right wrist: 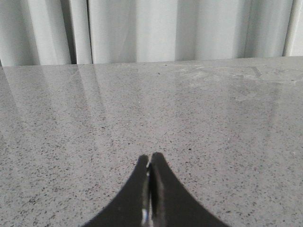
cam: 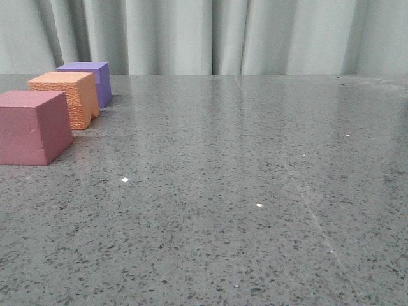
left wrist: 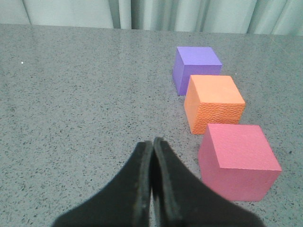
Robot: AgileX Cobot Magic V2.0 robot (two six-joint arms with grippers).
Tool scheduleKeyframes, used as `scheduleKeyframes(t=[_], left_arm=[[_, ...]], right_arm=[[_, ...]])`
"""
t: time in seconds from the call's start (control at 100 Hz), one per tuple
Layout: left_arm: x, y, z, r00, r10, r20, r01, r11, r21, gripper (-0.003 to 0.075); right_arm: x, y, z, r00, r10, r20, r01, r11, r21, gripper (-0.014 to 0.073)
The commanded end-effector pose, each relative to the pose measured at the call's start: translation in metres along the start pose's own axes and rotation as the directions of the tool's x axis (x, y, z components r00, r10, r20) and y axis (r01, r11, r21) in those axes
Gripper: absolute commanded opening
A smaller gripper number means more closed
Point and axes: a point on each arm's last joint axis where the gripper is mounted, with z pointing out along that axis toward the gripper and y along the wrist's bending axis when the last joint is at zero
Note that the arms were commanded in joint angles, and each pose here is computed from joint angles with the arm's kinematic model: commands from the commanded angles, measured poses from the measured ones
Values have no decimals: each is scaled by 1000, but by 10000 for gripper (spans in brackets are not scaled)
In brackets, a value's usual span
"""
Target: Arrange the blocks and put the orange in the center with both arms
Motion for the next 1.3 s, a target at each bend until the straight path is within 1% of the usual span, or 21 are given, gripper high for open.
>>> scheduleKeyframes(t=[0.0, 0.09, 0.18, 0.19, 0.21, 0.24, 0.27, 0.33, 0.45, 0.59, 0.62, 0.66, 0.69, 0.73, 0.84, 0.94, 1.18, 1.22, 1.29], left_arm=[[-13, -5, -3, 998, 20, 65, -23, 999, 45, -19], [-13, -5, -3, 997, 29, 75, -33, 998, 51, -19], [-14, -7, -7, 993, 78, 90, -86, 993, 81, -19], [-14, -7, -7, 991, 98, 94, -106, 991, 83, -19], [-14, -8, -9, 991, 97, 96, -106, 990, 96, -19], [-14, -8, -11, 986, 132, 103, -143, 984, 106, -19], [-13, -8, -13, 985, 138, 108, -151, 981, 118, -19], [-14, -7, -18, 976, 168, 139, -185, 975, 125, -19], [-7, -5, -24, 959, 178, 221, -209, 970, 121, -19], [15, 2, -24, 950, 130, 283, -160, 983, 85, -19], [23, 3, -22, 951, 105, 290, -133, 988, 78, -19], [28, 6, -22, 942, 102, 320, -124, 991, 50, -19], [36, 9, -20, 943, 78, 325, -95, 995, 35, -19], [41, 12, -21, 931, 63, 361, -71, 997, 10, -19], [61, 17, -19, 911, 75, 405, -63, 997, -42, -19], [76, 18, -19, 908, 107, 406, -93, 994, -55, -19], [101, 20, -21, 896, 108, 432, -93, 994, -56, -19], [104, 21, -22, 906, 100, 411, -84, 995, -58, -19], [106, 21, -23, 911, 90, 403, -72, 996, -58, -19]], right_arm=[[-11, 0, 0, 997, -2, 81, 2, 1000, 2, -68], [-11, 0, 0, 997, -2, 81, 2, 1000, 2, -68], [-11, 0, 0, 997, -2, 81, 2, 1000, 2, -68], [-11, 0, 0, 997, -2, 81, 2, 1000, 2, -68], [-11, 0, 0, 997, -2, 81, 2, 1000, 2, -68], [-11, 0, 0, 997, -2, 81, 2, 1000, 2, -68], [-11, 0, 0, 997, -2, 81, 2, 1000, 2, -68], [-11, 0, 0, 997, -2, 81, 2, 1000, 2, -68], [-11, 0, 0, 997, -2, 81, 2, 1000, 2, -68], [-11, 0, 0, 997, -2, 81, 2, 1000, 2, -68], [-11, 0, 0, 997, -2, 81, 2, 1000, 2, -68], [-11, 0, 0, 997, -2, 81, 2, 1000, 2, -68], [-11, 0, 0, 997, -2, 81, 2, 1000, 2, -68], [-11, 0, 0, 997, -2, 81, 2, 1000, 2, -68], [-11, 0, 0, 997, -2, 81, 2, 1000, 2, -68], [-11, 0, 0, 997, -2, 81, 2, 1000, 2, -68], [-11, 0, 0, 997, -2, 81, 2, 1000, 2, -68], [-11, 0, 0, 997, -2, 81, 2, 1000, 2, -68], [-11, 0, 0, 997, -2, 81, 2, 1000, 2, -68]])
